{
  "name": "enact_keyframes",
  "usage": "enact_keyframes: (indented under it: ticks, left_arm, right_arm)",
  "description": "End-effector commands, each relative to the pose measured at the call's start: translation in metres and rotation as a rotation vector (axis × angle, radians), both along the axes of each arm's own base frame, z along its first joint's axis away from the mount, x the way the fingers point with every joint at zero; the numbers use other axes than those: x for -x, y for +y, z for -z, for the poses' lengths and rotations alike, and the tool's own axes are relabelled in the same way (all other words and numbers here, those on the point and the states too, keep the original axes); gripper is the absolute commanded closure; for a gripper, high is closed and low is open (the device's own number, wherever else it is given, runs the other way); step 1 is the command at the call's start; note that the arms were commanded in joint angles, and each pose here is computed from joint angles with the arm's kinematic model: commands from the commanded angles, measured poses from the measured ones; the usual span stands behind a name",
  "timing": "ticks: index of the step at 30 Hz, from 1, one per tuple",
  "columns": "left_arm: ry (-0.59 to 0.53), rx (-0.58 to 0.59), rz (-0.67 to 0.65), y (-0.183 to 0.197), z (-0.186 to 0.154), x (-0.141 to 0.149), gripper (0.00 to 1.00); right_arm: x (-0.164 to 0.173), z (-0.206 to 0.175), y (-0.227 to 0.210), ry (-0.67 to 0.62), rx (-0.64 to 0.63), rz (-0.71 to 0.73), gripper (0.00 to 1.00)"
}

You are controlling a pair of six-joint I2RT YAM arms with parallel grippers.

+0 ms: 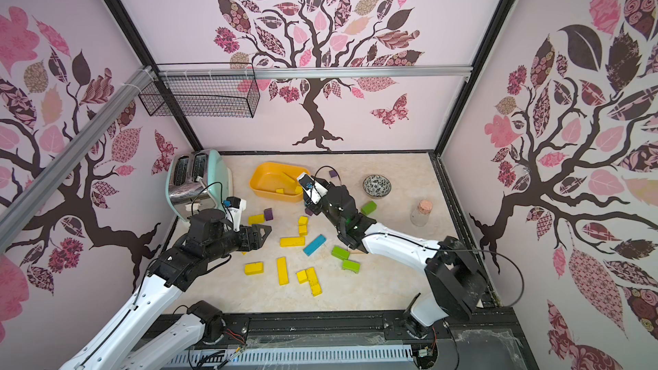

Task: Pick out the yellow building blocks
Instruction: Place the building block in the storage box, then pick up the building block from the center of the board.

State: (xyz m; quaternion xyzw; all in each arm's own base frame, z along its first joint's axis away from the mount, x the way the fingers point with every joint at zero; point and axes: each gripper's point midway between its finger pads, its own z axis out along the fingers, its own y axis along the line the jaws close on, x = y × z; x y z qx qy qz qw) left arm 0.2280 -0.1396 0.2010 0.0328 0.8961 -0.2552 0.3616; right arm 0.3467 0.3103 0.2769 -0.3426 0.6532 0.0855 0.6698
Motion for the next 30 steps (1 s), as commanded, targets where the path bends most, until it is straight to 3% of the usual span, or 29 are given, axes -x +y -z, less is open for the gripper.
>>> enact_keyframes:
  ticks: [1,12,24,30]
  left_arm:
    - [0.118,-0.017,-0.009,0.007,0.026,0.023,0.22]
    - [0.171,-0.084,-0.035,0.014,0.037,0.026,0.26]
    - [0.241,-0.131,0.007,0.006,0.056,0.029,0.28]
    - [0.239,-0.148,0.012,0.005,0.057,0.033,0.33]
  right_arm:
    - [0.028,0.019,-0.008,0.122,-0.042,-0.071,0.55]
    - [0.098,0.063,-0.021,0.392,-0.11,-0.259,0.56]
    - [0.123,0.095,-0.029,0.436,-0.117,-0.311,0.56]
    - [0.14,0.098,-0.015,0.466,-0.13,-0.432,0.57]
